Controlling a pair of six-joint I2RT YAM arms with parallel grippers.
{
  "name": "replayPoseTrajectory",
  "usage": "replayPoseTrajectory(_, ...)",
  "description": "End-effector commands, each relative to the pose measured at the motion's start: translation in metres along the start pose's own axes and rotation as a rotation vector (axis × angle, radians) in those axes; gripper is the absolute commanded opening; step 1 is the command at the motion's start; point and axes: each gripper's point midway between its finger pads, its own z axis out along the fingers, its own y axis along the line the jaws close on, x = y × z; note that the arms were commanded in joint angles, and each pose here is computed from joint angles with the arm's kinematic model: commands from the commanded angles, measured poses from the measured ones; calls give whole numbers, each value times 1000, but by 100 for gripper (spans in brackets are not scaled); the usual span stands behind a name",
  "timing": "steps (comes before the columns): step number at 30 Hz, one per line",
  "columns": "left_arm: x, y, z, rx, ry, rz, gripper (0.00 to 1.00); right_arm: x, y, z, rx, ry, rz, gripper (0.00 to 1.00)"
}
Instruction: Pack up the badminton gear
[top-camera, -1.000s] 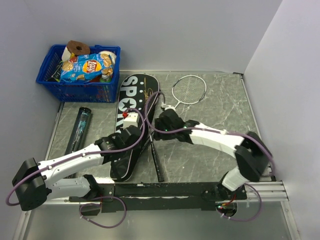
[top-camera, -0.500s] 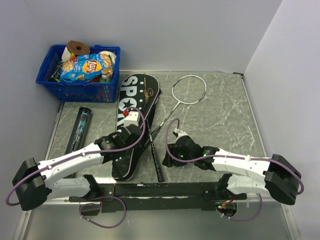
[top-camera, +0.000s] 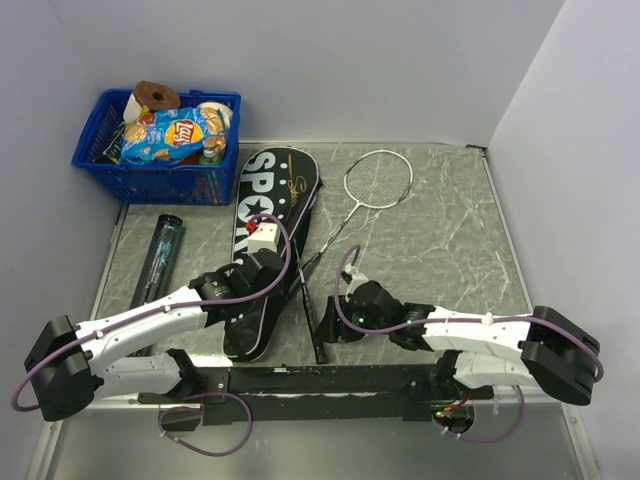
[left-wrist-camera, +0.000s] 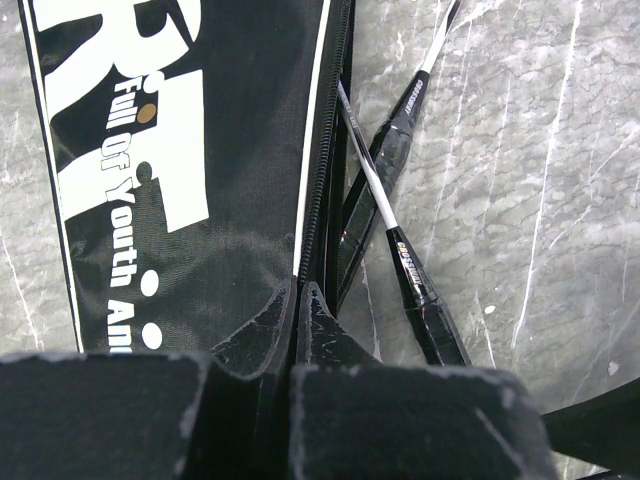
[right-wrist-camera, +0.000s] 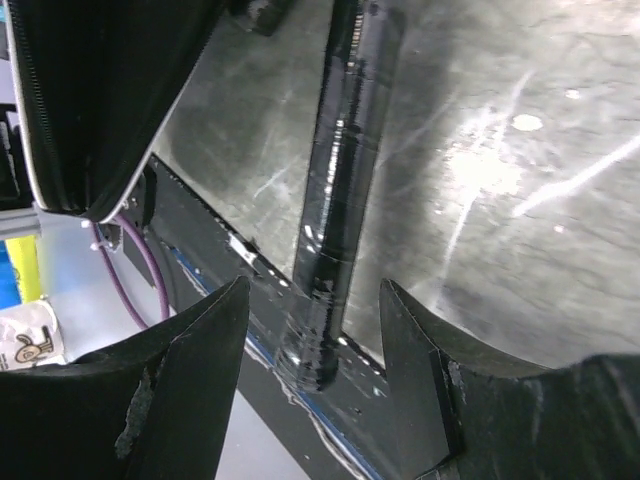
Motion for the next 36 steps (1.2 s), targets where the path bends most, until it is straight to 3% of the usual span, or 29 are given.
replayPoseTrajectory(1,-26,-14,-5,39,-64,-36,1,0,18,7,-67,-9,10,61)
replayPoseTrajectory(9,-26,-14,-5,39,-66,-35,1,11,20,17,-52,20,7,58)
replayPoseTrajectory(12,-25,-14,-5,40,-65,-36,1,14,19,19,-52,28,14,50)
replayPoseTrajectory(21,-22,-14,-5,45,-57,-41,1,7,33,23,-82,16,14,13)
replayPoseTrajectory(24,-18,-16,-6,63,-44,-50,1,-4,46,20,-95,-11,0,8)
replayPoseTrajectory(36,2,-35,-9,192,13,-110,1,-53,127,7,-277,-104,-60,3)
